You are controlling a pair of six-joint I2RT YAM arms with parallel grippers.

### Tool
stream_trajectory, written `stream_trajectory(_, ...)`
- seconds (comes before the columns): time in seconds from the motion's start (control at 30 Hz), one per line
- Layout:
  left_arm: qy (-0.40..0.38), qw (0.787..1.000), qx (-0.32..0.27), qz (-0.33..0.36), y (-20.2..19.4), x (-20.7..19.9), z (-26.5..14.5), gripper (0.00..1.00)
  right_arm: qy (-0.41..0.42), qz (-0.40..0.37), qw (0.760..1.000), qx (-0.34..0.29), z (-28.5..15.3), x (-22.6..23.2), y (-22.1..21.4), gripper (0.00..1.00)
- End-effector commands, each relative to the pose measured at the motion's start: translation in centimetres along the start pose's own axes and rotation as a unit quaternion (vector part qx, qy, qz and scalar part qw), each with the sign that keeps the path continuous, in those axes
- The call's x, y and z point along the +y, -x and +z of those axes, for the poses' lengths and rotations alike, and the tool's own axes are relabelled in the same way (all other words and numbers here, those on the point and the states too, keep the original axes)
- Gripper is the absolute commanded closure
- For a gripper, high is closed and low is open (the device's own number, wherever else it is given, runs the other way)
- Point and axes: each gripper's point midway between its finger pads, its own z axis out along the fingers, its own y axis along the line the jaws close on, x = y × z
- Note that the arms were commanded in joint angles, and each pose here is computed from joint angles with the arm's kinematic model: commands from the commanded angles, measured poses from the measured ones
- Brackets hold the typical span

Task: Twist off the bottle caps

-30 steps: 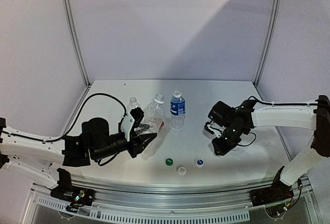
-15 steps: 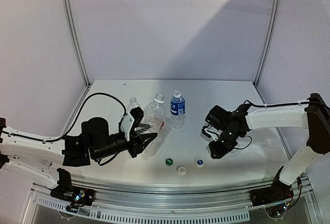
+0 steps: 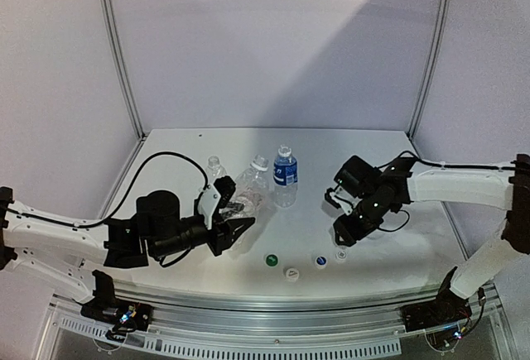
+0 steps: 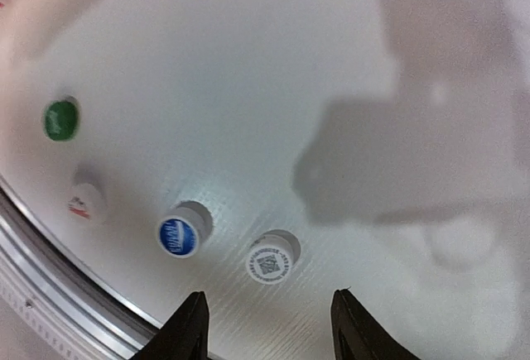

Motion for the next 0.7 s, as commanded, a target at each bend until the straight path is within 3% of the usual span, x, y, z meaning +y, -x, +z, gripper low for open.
stream_trajectory(0.0, -0.004, 1.000, 0.006, -0.002, -0.3, 0.1, 0.7, 0.69, 0.078, -0.011, 0.990, -0.118, -6.4, 2.6, 4.1, 0.48)
stream_trajectory(0.17, -0.004, 0.999, 0.039, -0.006, -1.9, 0.0, 2.0, 0.67, 0.243, -0.041, 0.936, -0.252, -12.0, 8.0, 7.5, 0.48)
stream_trajectory(0.43, -0.033, 0.997, 0.064, -0.008, -3.3, -0.9, 3.4, 0.65, 0.347, -0.068, 0.825, -0.440, -19.1, 10.4, 10.2, 0.44)
stream_trajectory(0.5, -0.035, 0.997, 0.068, -0.008, -3.7, -1.0, 3.7, 0.65, 0.370, -0.050, 0.807, -0.457, -19.6, 10.6, 10.7, 0.43)
stream_trajectory(0.67, -0.040, 0.996, 0.084, -0.009, -4.5, -1.4, 4.7, 0.65, 0.427, -0.011, 0.800, -0.421, -17.6, 11.9, 11.5, 0.42)
